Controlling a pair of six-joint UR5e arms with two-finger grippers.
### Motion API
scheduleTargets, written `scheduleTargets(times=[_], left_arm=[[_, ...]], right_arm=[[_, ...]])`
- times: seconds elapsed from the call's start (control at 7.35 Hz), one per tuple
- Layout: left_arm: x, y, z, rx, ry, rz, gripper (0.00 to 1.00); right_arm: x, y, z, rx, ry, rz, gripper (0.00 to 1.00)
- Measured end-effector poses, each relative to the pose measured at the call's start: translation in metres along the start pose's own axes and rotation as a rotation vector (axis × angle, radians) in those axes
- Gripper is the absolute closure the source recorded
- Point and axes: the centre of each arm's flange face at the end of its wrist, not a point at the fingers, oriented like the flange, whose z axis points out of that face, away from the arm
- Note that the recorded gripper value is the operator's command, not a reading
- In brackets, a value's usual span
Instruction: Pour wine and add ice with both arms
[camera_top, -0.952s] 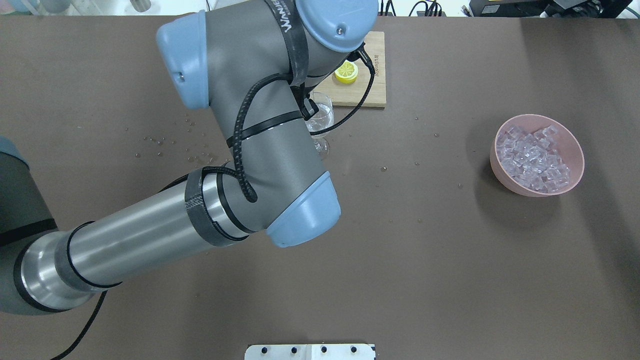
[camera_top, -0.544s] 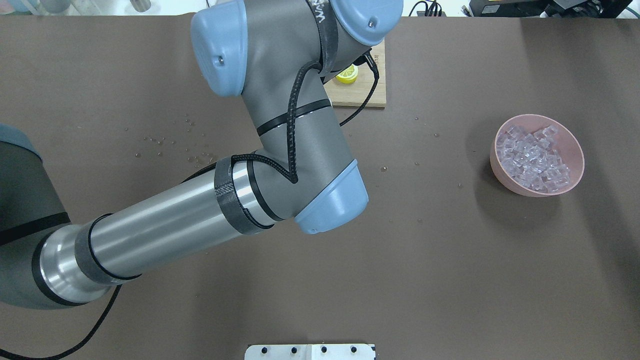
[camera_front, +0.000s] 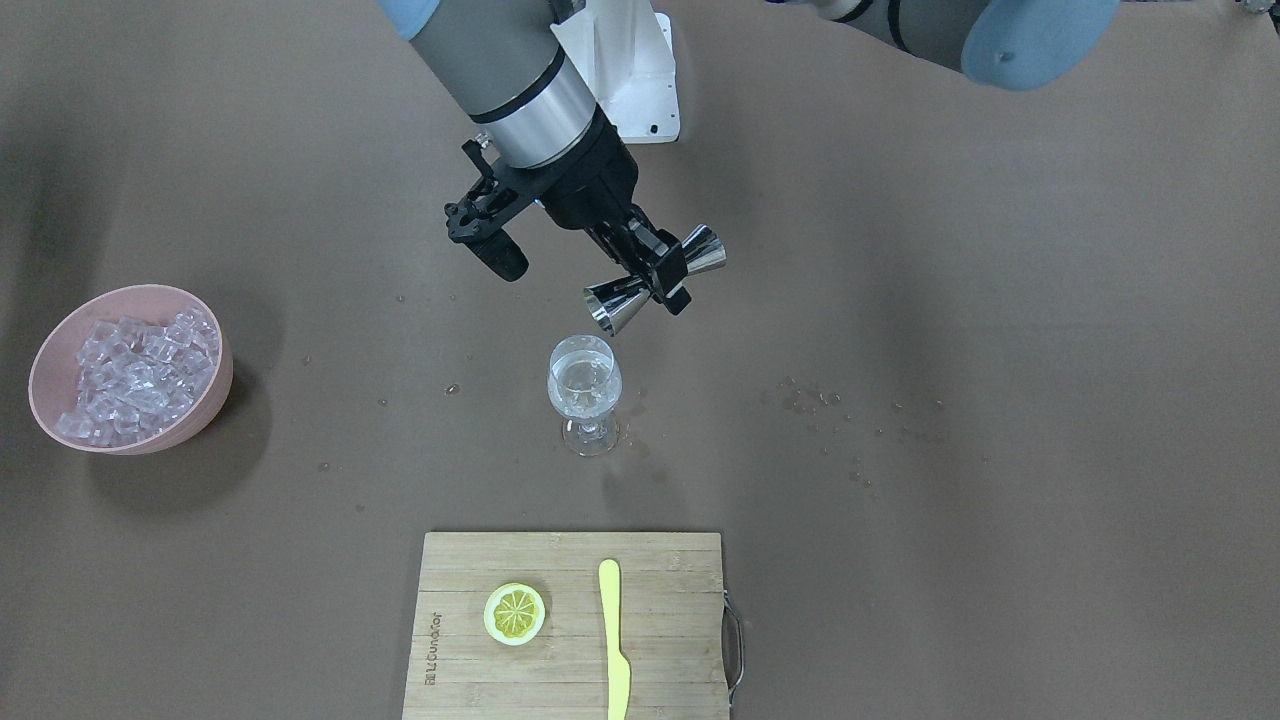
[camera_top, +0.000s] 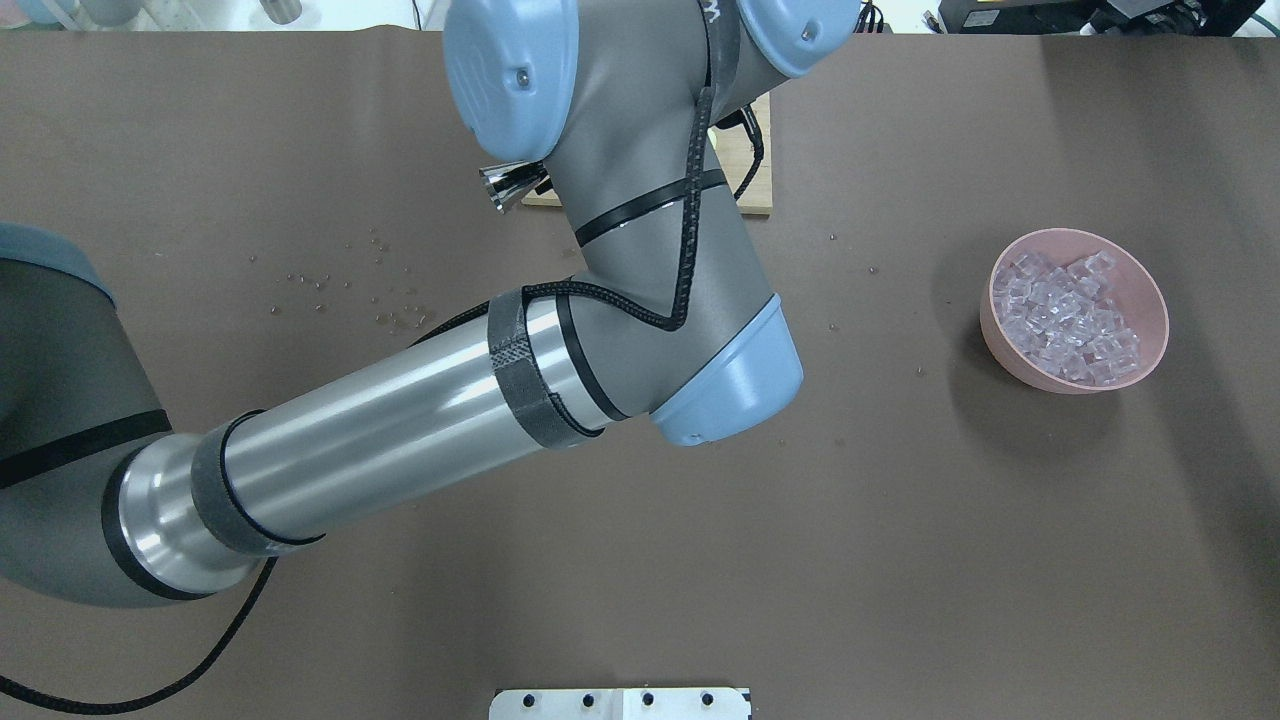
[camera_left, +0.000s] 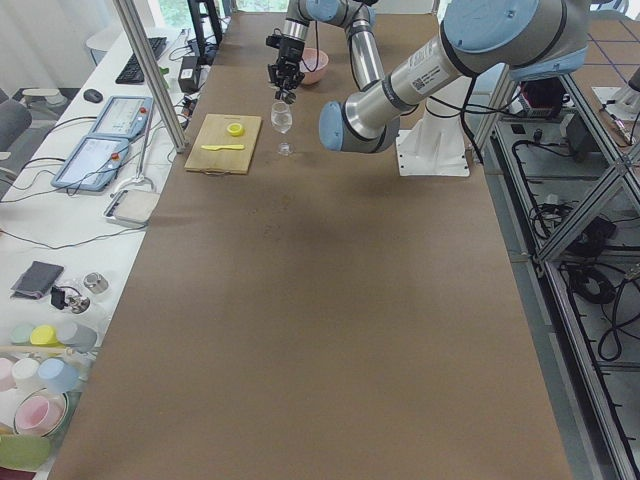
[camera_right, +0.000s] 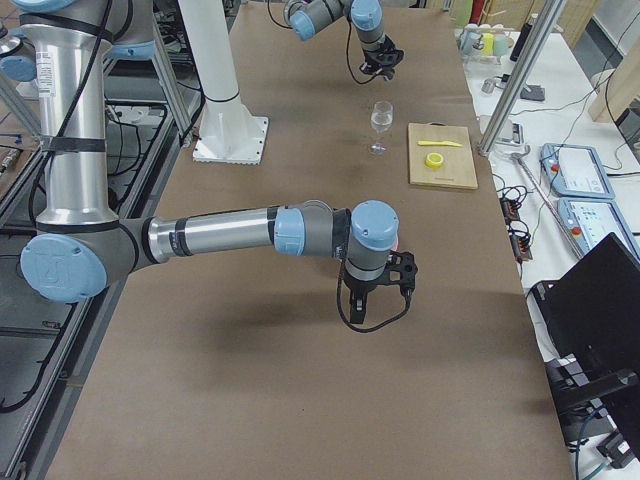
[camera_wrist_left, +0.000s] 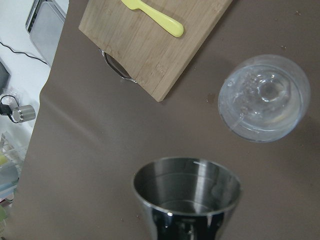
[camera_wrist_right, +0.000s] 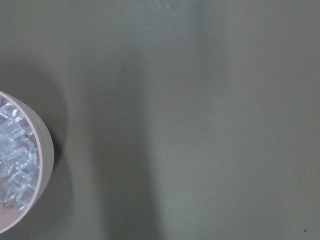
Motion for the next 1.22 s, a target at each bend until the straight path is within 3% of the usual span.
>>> scheduleTargets(times=[0.27,0.54,0.82,1.22], left_arm=[[-0.003,0.006,-0.004,0.032,-0.004,-0.004,1.0],[-0.016,0.046,0.002,0.163,-0.028,-0.041,1.0],[-0.047,0.097,0.042,0.301,-0.055,-0.145,1.0],[-0.088,0.136,0.119,0.425,-0.083,-0.279,1.0]], right_arm=[[0.0,0.0,0.0,0.0,0.001,0.0,0.0],[-0.002,-0.002,-0.002,0.004,0.004,-0.004,0.0],[-0.003,-0.003,-0.003,0.006,0.005,-0.006,0.0],[-0.003,-0.004,-0.004,0.008,0.005,-0.008,0.0]])
